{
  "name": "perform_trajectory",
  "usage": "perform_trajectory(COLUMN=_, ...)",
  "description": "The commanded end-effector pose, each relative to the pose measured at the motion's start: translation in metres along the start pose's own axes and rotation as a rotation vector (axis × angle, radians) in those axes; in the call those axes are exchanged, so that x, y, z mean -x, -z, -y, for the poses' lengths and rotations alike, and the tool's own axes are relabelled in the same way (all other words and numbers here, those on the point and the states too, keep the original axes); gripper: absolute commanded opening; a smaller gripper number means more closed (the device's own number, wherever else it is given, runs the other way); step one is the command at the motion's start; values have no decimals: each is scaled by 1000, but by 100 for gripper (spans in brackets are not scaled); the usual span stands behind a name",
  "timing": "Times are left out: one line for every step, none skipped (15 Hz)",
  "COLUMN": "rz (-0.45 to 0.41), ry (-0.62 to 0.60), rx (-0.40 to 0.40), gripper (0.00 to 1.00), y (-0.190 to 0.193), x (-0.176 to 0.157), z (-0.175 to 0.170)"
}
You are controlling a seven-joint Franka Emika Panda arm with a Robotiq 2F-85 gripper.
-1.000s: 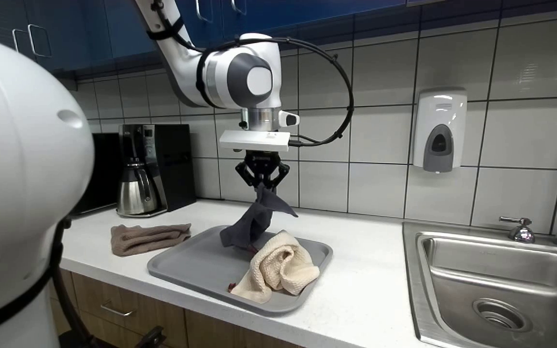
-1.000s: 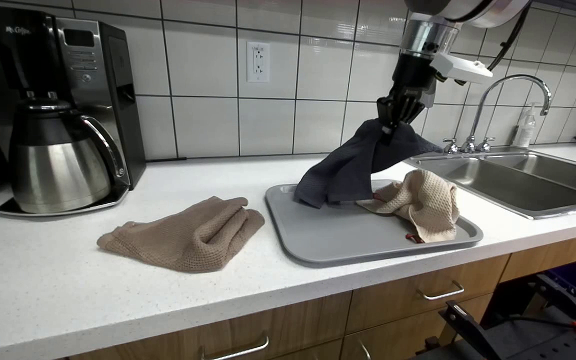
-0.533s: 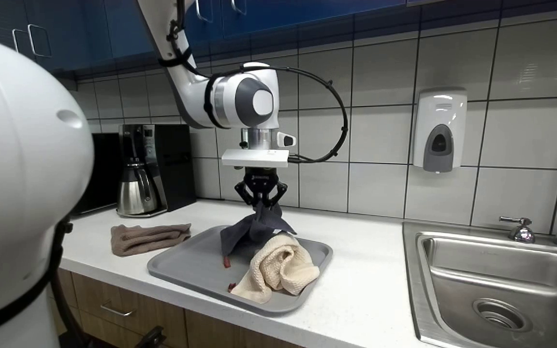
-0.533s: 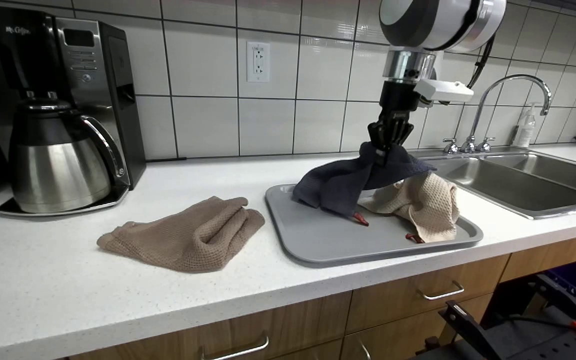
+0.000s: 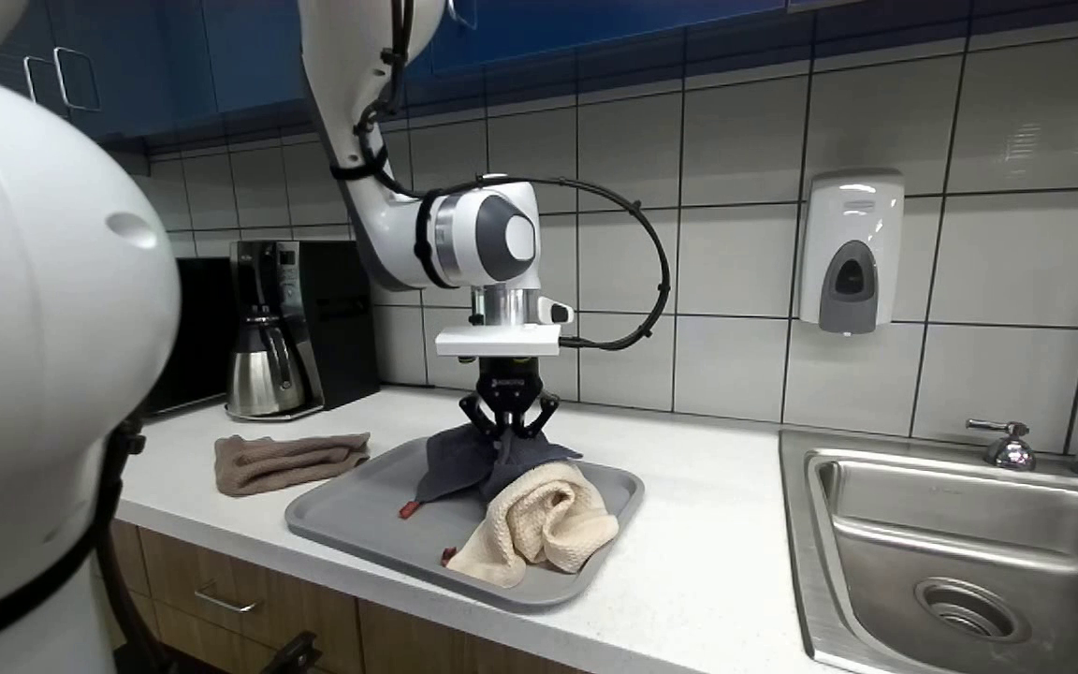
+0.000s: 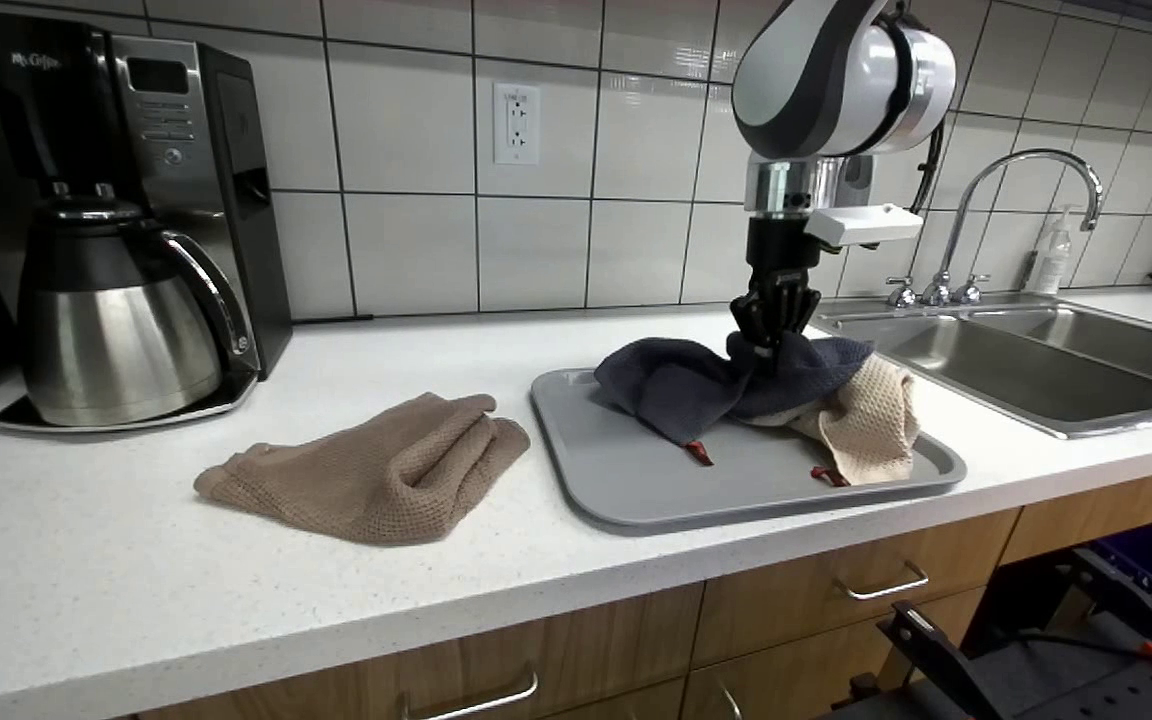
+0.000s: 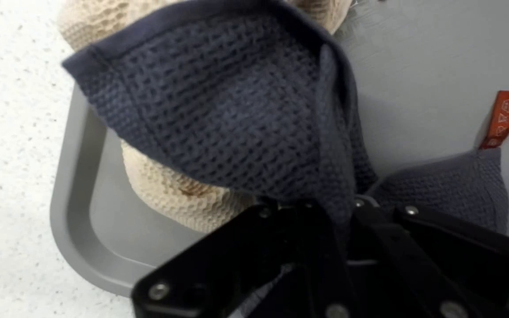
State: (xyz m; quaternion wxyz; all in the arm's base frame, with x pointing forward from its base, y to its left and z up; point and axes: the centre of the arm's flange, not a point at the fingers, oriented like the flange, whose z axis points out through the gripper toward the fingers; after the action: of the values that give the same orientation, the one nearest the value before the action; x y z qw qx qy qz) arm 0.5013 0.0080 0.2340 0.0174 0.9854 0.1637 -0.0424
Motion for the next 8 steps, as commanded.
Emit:
perform_trajectory(rz=70, ry=-19, rx=18, gripper=2, y=-12, x=-16, z=-5)
perform_trajectory(rz=83, ry=-17, rx=20, gripper=2, y=-17, x=-16, z=-6)
perform_trajectory(rz=94, ry=-16, rx=21, gripper=2, y=-20, x=-17, z=-6)
perform_trajectory(rz=99, ry=-12, rx=22, gripper=2, y=-20, x=-18, z=-5)
perform_trajectory(rz=100, ry=-10, rx=22, gripper=26, y=-20, x=-18, z=-5)
perform_trajectory(rz=97, ry=-7, rx=17, gripper=32, y=-17, x=-18, z=-5)
perform_trajectory(rz=89, ry=-4, rx=15, gripper=40, y=-12, x=-18, z=-4)
perform_trajectory(rz=75, ry=1, rx=12, gripper=46, y=-5, x=-17, z=-3)
